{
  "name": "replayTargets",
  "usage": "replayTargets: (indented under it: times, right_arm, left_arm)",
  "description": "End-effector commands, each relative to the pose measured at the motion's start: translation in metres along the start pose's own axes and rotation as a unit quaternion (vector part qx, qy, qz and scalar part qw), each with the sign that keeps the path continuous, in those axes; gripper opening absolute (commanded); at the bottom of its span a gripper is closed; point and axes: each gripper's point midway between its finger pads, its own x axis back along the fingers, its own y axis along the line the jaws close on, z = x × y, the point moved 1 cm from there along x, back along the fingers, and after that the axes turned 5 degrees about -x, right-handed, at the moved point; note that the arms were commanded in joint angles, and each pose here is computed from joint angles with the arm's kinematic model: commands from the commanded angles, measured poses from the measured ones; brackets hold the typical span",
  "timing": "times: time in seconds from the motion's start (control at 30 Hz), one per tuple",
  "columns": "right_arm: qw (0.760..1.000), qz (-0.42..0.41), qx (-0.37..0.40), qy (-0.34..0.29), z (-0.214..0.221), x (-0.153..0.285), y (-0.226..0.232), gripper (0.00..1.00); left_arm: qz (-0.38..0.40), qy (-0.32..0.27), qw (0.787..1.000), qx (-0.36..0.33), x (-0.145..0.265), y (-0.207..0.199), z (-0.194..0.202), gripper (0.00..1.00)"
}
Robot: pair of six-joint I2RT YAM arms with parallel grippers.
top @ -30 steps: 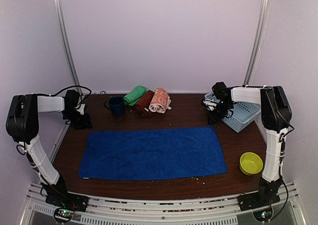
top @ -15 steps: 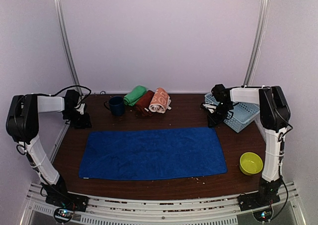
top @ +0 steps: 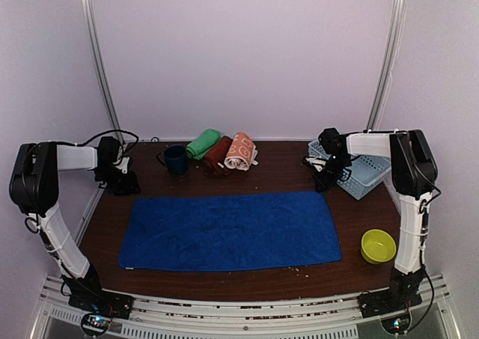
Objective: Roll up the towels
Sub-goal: Pick up the towel from the center of the board.
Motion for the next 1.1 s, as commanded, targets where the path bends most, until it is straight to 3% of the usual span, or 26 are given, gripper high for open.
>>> replayTargets:
  times: [0.0,0.03,0.13,0.7,1.07]
  right_arm:
    - [0.999,0.036,0.001,-0.014,-0.004,0.009,-0.012,0.0]
    - [0.999,0.036,0.001,-0.013,-0.004,0.009,-0.012,0.0]
    - [0.999,0.035,0.0,-0.013,-0.004,0.008,-0.011,0.0]
    - [1.0,0.025,0.003,-0.009,-0.002,0.006,-0.007,0.0]
    - [1.0,0.023,0.001,-0.01,-0.002,0.007,-0.006,0.0]
  left_arm:
    - [0.052,-0.002,0.999,-0.01,-0.004,-0.016,0.004,0.48]
    - [0.05,0.005,0.999,-0.008,-0.008,-0.014,0.006,0.58]
    - [0.034,0.018,0.999,-0.003,-0.015,-0.008,0.01,0.61]
    - [-0.006,0.042,0.999,-0.003,-0.031,0.005,0.017,0.31]
    - [-0.064,0.073,0.995,-0.039,-0.036,0.004,0.029,0.28]
